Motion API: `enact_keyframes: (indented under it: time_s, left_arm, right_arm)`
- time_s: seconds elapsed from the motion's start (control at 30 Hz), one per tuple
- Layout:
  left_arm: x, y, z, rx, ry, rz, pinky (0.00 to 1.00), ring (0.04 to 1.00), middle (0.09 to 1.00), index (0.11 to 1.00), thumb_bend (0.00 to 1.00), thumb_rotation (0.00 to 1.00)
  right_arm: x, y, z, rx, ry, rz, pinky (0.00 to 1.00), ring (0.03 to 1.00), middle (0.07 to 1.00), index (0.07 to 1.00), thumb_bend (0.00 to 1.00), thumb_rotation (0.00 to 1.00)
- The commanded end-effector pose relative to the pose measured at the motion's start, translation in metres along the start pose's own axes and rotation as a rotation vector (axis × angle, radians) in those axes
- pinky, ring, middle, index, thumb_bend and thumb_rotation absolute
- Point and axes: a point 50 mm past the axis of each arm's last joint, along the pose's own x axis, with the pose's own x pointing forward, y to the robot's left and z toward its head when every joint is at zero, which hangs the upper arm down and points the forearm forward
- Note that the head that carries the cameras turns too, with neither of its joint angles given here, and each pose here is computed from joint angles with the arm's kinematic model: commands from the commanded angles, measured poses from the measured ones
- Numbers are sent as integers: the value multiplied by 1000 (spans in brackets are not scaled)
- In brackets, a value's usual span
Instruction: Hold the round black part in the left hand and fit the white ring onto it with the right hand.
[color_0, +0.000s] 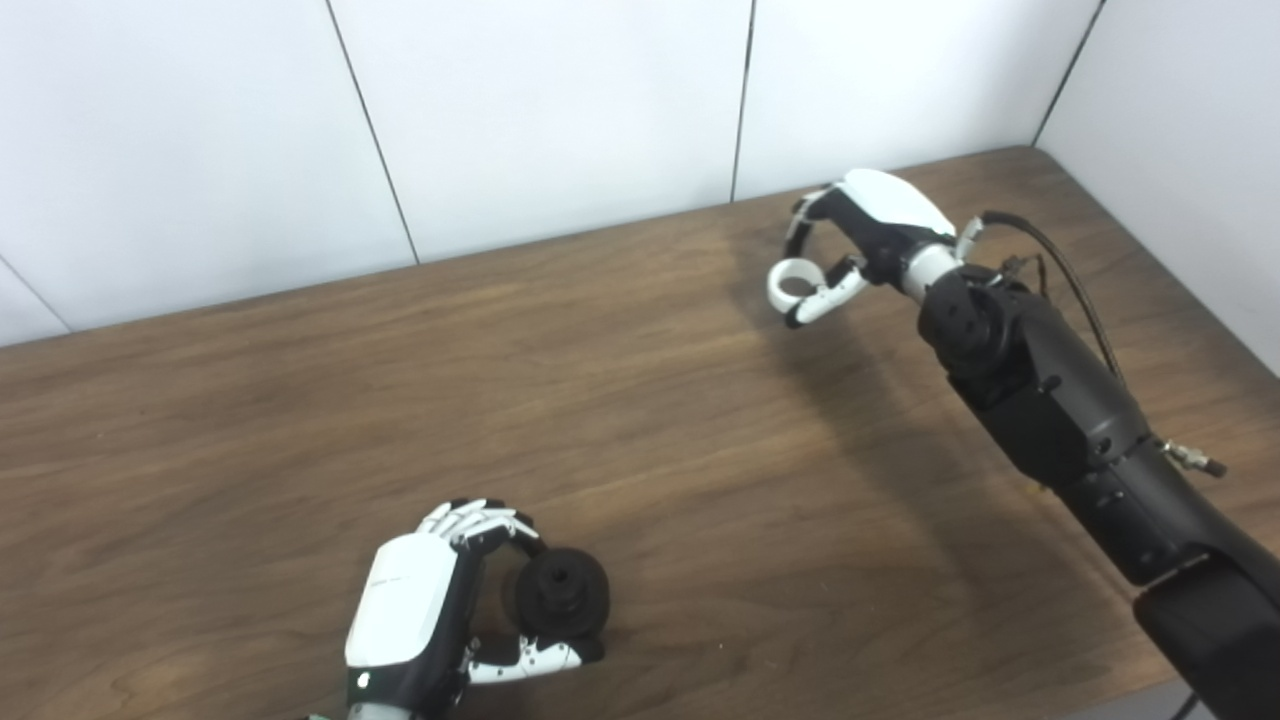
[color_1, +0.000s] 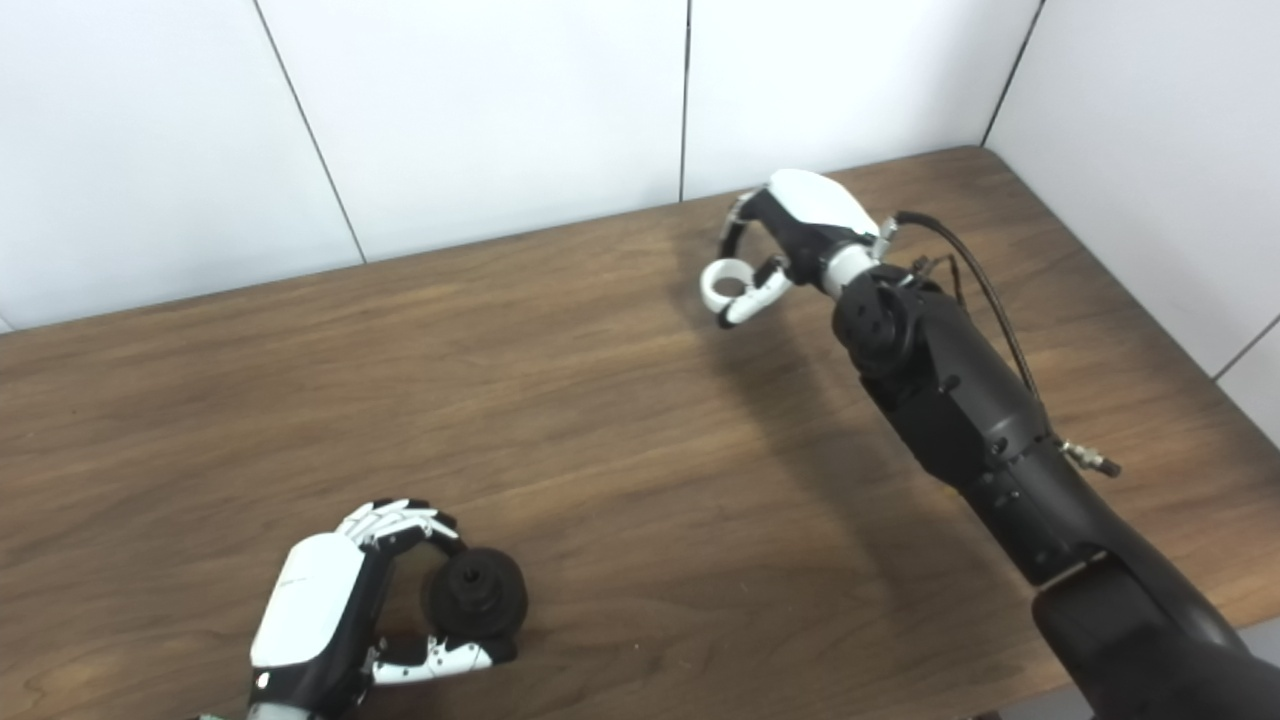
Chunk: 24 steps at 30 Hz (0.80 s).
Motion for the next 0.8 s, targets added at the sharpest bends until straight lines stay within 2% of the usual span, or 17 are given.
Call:
enact_keyframes:
  time_s: [0.0,0.4,0.77]
  left_arm:
    - [-9,-16,-5,-5,55,-112,881,805,731,484,523,51]
    - [-4,-21,6,6,54,-121,910,810,737,485,523,52]
    - [-1,-24,11,7,55,-131,909,816,747,485,523,54]
  right_arm:
    - [-3,-28,15,-39,-50,-60,960,948,849,485,524,140]
    - [-46,-25,67,-81,-230,55,963,936,842,486,522,138]
    - [-89,8,106,-41,-388,165,998,959,862,484,523,140]
